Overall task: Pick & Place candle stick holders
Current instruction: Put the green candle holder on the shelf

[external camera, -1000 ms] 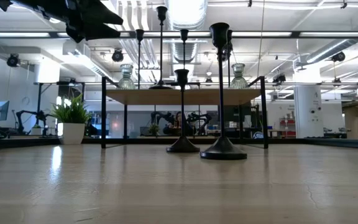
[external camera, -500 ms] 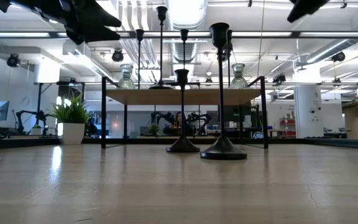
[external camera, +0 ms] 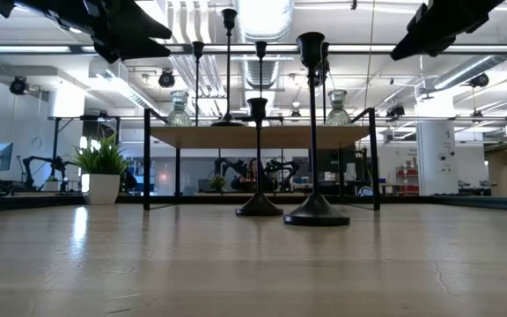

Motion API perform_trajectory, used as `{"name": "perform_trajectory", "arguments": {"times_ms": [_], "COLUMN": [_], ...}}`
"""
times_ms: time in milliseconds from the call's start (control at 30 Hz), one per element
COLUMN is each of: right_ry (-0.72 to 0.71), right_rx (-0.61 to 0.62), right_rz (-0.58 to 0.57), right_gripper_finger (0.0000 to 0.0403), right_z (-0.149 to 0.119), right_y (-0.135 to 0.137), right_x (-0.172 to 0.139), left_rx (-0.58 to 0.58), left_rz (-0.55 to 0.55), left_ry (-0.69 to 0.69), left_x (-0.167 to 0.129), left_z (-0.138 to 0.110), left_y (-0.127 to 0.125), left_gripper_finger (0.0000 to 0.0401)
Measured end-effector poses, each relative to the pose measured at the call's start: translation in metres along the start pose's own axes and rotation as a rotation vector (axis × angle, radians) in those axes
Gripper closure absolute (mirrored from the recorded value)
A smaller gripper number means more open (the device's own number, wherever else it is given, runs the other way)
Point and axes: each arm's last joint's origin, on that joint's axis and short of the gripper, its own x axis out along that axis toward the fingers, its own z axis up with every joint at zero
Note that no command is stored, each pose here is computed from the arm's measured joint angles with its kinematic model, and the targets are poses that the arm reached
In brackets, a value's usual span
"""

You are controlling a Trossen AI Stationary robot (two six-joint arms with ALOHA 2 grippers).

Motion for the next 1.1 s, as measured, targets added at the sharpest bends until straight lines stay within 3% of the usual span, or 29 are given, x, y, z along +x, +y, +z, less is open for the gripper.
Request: {"name": "perform_trajectory", "arguments": {"times_ms": [267, 533, 967, 1100], "right_ry": [0.025, 0.035, 0.663, 0.757], "right_rx": [-0.054, -0.015, 0.35, 0.418], "right_rz": [-0.12, -0.099, 0.17, 0.274], "right_gripper_finger": [0.0306, 0.0272, 0.029, 0.0302], "right_z": [-0.016, -0.03, -0.036, -0.034], "right_y": [0.0, 0.003, -0.001, 0.013], "right_x": [0.015, 0.027, -0.011, -0.025], "left_rx": [-0.001, 0.008, 0.014, 0.041], "left_rz": [0.0, 0.002, 0.002, 0.002], "left_ry": [0.0, 0.007, 0.009, 0.007], "left_x": [0.0, 0.0, 0.0, 0.0], "left_z": [0.0, -0.001, -0.001, -0.001], "left_y": [0.0, 0.0, 0.0, 0.0], "left_gripper_finger": [0.0101, 0.0101, 0.0101, 0.0101]}}
